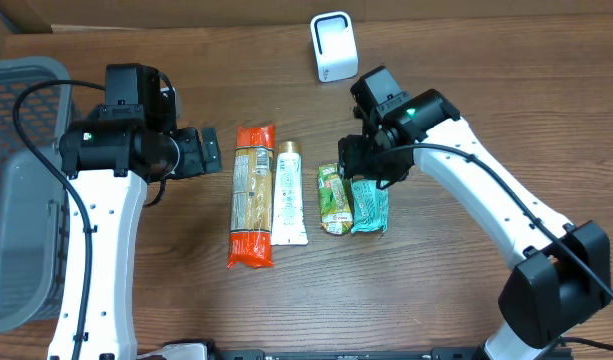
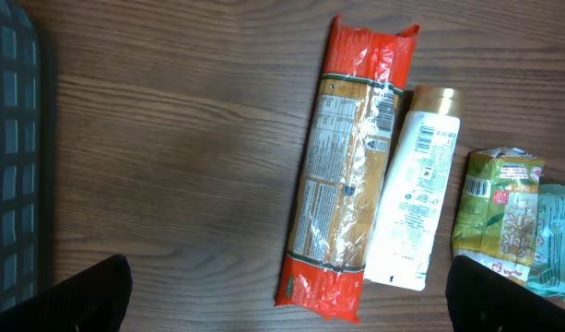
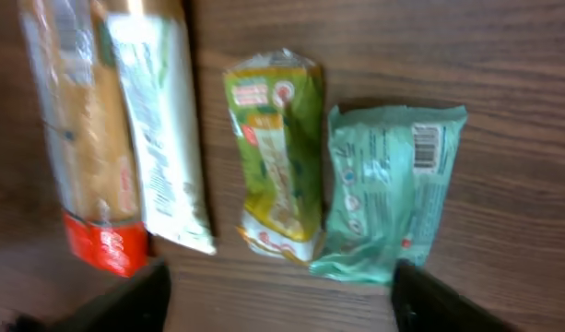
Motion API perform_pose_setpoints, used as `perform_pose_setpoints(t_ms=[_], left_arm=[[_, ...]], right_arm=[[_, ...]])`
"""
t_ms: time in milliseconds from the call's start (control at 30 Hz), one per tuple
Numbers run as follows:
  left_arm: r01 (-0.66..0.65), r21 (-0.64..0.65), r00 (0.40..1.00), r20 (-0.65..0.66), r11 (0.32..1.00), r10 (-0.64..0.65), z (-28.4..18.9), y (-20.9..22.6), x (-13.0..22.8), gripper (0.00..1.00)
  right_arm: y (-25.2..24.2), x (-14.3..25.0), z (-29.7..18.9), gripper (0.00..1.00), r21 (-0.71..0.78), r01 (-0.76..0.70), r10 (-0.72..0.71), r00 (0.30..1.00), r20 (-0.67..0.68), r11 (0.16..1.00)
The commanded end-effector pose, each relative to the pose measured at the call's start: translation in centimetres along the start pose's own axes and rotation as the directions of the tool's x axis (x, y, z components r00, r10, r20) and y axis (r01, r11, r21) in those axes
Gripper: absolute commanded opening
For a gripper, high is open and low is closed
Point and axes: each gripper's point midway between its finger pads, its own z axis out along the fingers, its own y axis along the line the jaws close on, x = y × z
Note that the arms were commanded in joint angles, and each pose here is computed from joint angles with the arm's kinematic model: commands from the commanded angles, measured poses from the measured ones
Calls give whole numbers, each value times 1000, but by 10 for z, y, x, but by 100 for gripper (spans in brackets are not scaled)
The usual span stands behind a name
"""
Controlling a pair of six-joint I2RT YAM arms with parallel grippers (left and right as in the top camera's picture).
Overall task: Scan the item barcode
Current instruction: 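Close the right gripper on the green snack pack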
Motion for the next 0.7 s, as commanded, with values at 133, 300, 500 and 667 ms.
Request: perform_pose_setpoints(t_ms=[133, 300, 500, 667], left_arm=[[7, -10, 1000, 0, 1000, -7, 0, 1, 1, 100], [7, -10, 1000, 0, 1000, -7, 0, 1, 1, 100], [7, -10, 1000, 0, 1000, -7, 0, 1, 1, 100], [7, -10, 1000, 0, 1000, -7, 0, 1, 1, 99]], right_arm=[[-19, 24, 21, 89, 59, -26, 30, 997, -75, 998], [-21, 30, 28, 100, 65, -20, 26, 996, -90, 998], [-13, 41, 42, 100, 40, 10, -5, 994, -106, 999], [-2, 46, 50, 100, 24, 44, -41, 994, -102, 999]])
